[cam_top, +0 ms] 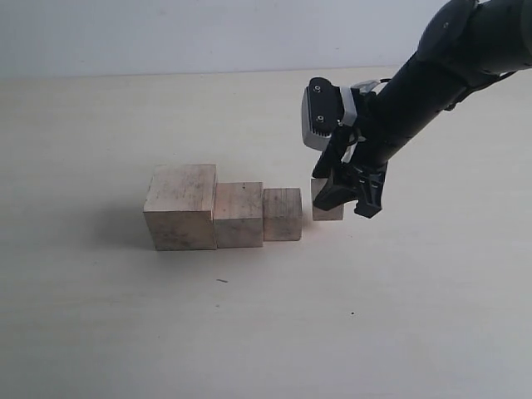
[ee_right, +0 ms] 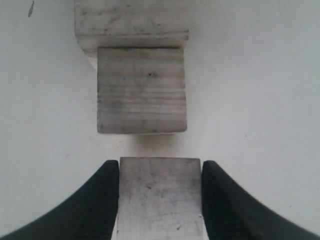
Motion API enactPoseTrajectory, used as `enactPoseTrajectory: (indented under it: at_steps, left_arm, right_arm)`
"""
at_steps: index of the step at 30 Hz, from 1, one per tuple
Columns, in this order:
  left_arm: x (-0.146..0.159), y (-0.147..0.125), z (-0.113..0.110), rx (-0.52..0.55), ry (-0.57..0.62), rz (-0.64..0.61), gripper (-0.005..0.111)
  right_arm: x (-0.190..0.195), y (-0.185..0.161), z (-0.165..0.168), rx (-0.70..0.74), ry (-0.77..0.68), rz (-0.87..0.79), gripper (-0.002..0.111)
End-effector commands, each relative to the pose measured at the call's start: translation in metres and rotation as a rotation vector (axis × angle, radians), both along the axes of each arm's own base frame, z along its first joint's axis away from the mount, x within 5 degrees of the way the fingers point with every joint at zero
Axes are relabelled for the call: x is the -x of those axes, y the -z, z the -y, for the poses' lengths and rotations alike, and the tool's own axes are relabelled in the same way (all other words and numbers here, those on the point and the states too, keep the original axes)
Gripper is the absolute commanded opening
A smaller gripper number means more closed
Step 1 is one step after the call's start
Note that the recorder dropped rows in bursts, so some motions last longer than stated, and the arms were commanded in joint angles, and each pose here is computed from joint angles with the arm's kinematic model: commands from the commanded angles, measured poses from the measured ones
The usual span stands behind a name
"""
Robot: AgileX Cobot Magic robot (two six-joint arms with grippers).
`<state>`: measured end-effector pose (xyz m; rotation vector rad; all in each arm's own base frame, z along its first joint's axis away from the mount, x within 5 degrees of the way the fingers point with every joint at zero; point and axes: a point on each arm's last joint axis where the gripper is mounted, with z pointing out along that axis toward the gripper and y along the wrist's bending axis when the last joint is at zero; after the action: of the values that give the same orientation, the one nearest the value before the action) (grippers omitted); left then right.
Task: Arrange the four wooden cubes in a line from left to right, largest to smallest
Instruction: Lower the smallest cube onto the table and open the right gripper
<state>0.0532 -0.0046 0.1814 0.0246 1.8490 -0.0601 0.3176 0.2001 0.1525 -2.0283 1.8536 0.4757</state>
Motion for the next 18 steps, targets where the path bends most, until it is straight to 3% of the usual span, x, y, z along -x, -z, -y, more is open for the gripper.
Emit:
enactPoseTrajectory:
  at_steps: [1,18]
  left_arm:
    - [0.0,-0.0001,-0.0003,-0.002,-0.004,0.014,0.0]
    - [0.0,-0.0001,-0.0003,-0.002,-0.004,0.014,0.0]
  right_arm:
    - [-0.0008,0.0027,0.0007,-0.005,0.008,-0.005,0.0]
    - [-0.0006,0.0028,0.0004,-0.009,0.018,-0.015,0.0]
